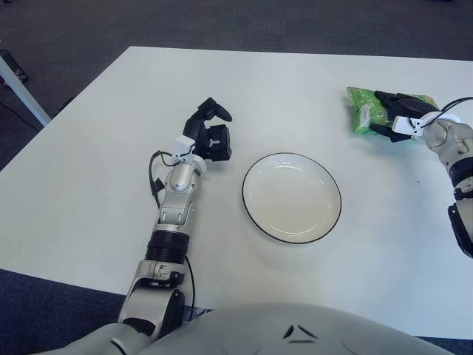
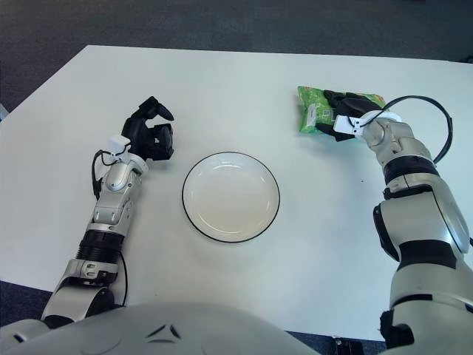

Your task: Put the snack into the plate.

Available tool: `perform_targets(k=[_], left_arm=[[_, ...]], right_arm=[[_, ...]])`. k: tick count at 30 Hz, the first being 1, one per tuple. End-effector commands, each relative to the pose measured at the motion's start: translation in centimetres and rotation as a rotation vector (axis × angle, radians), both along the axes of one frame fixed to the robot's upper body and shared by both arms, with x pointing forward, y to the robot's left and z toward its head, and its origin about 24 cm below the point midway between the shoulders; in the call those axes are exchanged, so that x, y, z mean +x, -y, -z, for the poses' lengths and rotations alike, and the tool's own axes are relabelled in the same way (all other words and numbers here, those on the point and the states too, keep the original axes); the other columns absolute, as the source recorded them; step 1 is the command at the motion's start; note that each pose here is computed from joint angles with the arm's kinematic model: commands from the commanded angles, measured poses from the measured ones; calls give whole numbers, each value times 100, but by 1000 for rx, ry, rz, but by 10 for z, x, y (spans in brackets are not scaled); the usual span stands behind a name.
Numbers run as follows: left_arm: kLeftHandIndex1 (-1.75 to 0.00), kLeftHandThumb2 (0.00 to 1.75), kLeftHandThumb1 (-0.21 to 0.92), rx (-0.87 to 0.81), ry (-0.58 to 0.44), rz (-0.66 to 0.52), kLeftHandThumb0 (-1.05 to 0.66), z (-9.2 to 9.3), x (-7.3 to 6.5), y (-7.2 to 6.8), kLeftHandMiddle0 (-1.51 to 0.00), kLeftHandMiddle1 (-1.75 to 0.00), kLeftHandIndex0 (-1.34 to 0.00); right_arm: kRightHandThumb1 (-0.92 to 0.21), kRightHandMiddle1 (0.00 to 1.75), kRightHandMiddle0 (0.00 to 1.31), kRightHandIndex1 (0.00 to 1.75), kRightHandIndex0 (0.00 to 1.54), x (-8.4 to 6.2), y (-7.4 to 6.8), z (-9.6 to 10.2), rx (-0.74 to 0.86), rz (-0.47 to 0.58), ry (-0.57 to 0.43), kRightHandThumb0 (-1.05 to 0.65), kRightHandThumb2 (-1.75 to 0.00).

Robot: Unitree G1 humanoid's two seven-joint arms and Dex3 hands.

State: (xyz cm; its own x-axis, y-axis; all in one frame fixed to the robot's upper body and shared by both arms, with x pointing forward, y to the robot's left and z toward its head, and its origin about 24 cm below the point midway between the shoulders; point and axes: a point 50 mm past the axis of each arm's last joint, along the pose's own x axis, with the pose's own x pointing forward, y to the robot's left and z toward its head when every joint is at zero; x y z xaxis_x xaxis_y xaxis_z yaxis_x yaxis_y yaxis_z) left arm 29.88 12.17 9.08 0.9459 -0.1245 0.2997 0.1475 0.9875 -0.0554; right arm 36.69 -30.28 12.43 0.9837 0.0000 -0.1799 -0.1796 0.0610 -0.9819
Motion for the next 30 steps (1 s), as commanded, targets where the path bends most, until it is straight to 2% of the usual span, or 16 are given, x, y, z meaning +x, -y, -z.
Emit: perform_targets(k=[1, 3, 4, 5, 6, 7, 8, 10, 11, 12, 15, 18, 22, 30], left_arm=[[-175, 130, 33, 15, -117, -21, -48, 34, -14, -5, -132, -175, -61], [-175, 130, 33, 17, -116, -20, -48, 34, -14, -5, -132, -175, -60], [-175, 130, 33, 19, -116, -20, -47, 35, -14, -5, -132, -175, -60], [-175, 130, 33, 24, -115, -20, -47, 35, -14, -5, -132, -175, -60], [-175, 130, 33, 28, -115, -20, -47, 35, -14, -5, -132, -175, -60], [-175, 130, 33, 30, -114, -20, -47, 35, -14, -5, -132, -175, -60], [-175, 130, 33, 34, -113, -20, -47, 35, -14, -5, -132, -175, -60], [-175, 129, 34, 40, -112, -21, -47, 35, -14, -5, -132, -175, -59], [-175, 129, 34, 45, -111, -21, -47, 35, -14, -5, -132, -175, -59], [-175, 128, 35, 47, -110, -21, -47, 35, -14, -5, -131, -175, -59], [-175, 126, 36, 47, -108, -18, -46, 35, -14, -5, -130, -175, -58], [-175, 126, 37, 42, -103, -14, -46, 35, -14, -5, -130, -175, -57], [-175, 125, 37, 37, -97, -9, -46, 35, -14, -5, -130, -175, -57], [-175, 128, 35, 36, -93, -6, -47, 36, -13, -4, -130, -175, -59]], right_arm=[[-70, 73, 0, 47, 0, -8, 5, 19, -39, 30, 8, -75, -72], [-53, 99, 0, 80, 0, -8, 5, 19, -46, 34, 49, -60, -88], [-43, 114, 0, 101, 0, -8, 5, 18, -48, 41, 89, -50, -99], [-38, 125, 1, 114, 0, -8, 5, 17, -42, 57, 143, -41, -107], [-30, 143, 7, 136, 1, -8, 5, 16, -39, 69, 179, -23, -122], [-25, 154, 11, 150, 2, -8, 5, 16, -37, 77, 202, -11, -132], [-23, 158, 12, 155, 3, -8, 5, 16, -33, 88, 225, -7, -135], [-39, 168, 24, 167, 28, -8, 5, 15, -26, 108, 266, 21, -120], [-39, 169, 29, 168, 33, -8, 5, 15, -13, 128, 299, 26, -120], [-36, 171, 44, 171, 43, -8, 5, 14, -3, 141, 321, 34, -124], [-29, 174, 68, 173, 58, -8, 5, 13, 38, 173, 378, 44, -134], [-25, 174, 83, 174, 65, -8, 5, 12, 52, 187, 399, 49, -140], [-21, 175, 90, 175, 68, -7, 5, 10, 65, 198, 408, 51, -144], [-20, 175, 94, 175, 70, -3, -4, -1, 119, 169, 468, 52, -146]])
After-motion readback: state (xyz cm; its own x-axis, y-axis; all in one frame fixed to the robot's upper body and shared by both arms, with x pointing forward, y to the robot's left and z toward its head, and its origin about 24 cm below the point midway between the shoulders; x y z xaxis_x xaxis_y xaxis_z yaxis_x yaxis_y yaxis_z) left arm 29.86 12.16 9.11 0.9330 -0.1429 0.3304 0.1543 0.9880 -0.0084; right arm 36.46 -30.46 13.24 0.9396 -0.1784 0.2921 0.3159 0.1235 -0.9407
